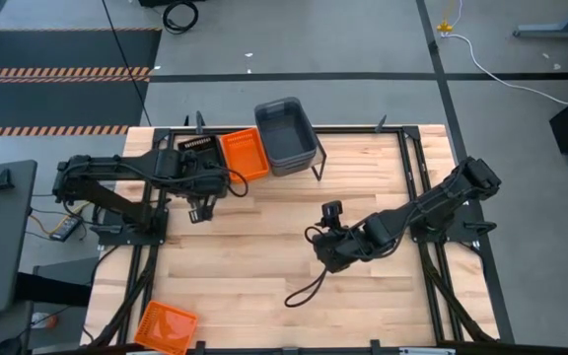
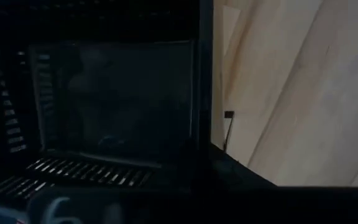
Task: Stack baskets on shelf by color
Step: Stack the black basket on top of the other black basket on the shelf, then stack the orange bin on top of the other orange bin on the shelf
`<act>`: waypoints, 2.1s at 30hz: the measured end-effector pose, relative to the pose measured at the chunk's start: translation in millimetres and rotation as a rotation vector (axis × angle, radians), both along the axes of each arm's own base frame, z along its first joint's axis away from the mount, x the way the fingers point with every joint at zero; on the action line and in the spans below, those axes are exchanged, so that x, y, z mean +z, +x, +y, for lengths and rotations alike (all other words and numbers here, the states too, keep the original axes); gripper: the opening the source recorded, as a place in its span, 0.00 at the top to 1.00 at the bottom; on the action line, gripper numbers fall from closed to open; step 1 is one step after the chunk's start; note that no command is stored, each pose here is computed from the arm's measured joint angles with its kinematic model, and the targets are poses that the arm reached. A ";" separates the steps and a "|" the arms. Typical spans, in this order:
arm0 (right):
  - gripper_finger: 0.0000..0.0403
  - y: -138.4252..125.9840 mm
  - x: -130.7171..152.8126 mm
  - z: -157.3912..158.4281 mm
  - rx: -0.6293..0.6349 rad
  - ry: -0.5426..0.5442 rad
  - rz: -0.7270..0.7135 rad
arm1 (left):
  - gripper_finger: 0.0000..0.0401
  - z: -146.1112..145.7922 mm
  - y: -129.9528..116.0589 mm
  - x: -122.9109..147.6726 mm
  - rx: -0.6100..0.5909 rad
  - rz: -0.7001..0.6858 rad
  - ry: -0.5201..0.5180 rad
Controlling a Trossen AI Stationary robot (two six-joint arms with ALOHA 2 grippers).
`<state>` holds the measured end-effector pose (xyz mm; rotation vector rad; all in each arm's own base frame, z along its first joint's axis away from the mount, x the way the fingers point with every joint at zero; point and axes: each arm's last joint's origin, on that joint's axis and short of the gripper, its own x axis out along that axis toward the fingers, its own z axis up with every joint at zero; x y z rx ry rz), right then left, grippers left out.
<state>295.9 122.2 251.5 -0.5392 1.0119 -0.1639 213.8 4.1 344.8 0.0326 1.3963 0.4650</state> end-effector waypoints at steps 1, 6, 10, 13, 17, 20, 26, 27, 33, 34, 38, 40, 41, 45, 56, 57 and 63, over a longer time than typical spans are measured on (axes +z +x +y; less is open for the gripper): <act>0.48 0.0 0.0 -0.1 -0.006 0.004 -0.003 | 0.94 -0.2 0.2 0.0 -0.002 -0.002 0.000; 0.48 -0.2 -0.3 0.3 -0.025 0.033 -0.008 | 0.90 -0.4 1.5 0.2 -0.003 -0.016 0.000; 0.48 -0.3 -0.5 0.7 -0.035 0.060 -0.008 | 0.90 -0.4 2.5 0.3 -0.001 -0.027 -0.001; 0.48 -0.5 -0.8 1.4 -0.030 0.077 -0.001 | 0.91 -0.5 5.0 0.6 0.000 -0.053 -0.001; 0.48 -0.6 -0.8 1.7 -0.045 0.091 -0.008 | 0.90 -0.4 5.6 0.8 0.004 -0.061 0.004; 0.48 -0.8 -1.0 2.3 -0.049 0.108 -0.006 | 0.87 1.5 5.5 1.0 0.022 -0.065 0.027; 0.48 -1.0 -1.4 3.1 -0.051 0.141 0.001 | 0.77 2.6 3.0 0.8 0.070 -0.056 0.033; 0.48 -1.0 -1.4 3.2 -0.051 0.143 0.002 | 0.75 2.6 2.5 0.7 0.075 -0.053 0.034; 0.48 -1.0 -1.5 3.2 -0.064 0.153 -0.003 | 0.64 2.2 2.4 0.8 0.092 -0.058 0.037; 0.48 -1.0 -1.5 3.3 -0.064 0.153 -0.003 | 0.63 2.2 2.4 0.8 0.092 -0.058 0.037; 0.48 -1.9 -1.5 5.5 -0.058 0.155 -0.003 | 0.61 2.2 2.4 0.7 0.095 -0.058 0.039; 0.48 -2.5 -1.5 6.8 -0.058 0.157 -0.005 | 0.61 3.0 1.9 0.9 0.105 -0.059 0.065; 0.48 -2.8 -1.5 7.5 -0.055 0.157 -0.004 | 0.62 3.5 1.4 1.1 0.113 -0.057 0.084; 0.48 -3.5 -1.4 9.1 -0.050 0.158 -0.004 | 0.64 6.2 1.1 1.4 0.131 -0.059 0.114; 0.48 -3.4 -1.4 8.9 -0.051 0.158 -0.004 | 0.64 -0.3 3.6 0.7 0.104 -0.076 0.026; 0.48 -3.4 -1.5 8.9 -0.050 0.158 -0.004 | 0.64 -1.1 3.5 0.7 0.100 -0.077 0.024; 0.48 -3.4 -1.4 8.9 -0.050 0.158 -0.004 | 0.65 -6.7 1.2 10.9 0.078 -0.107 0.018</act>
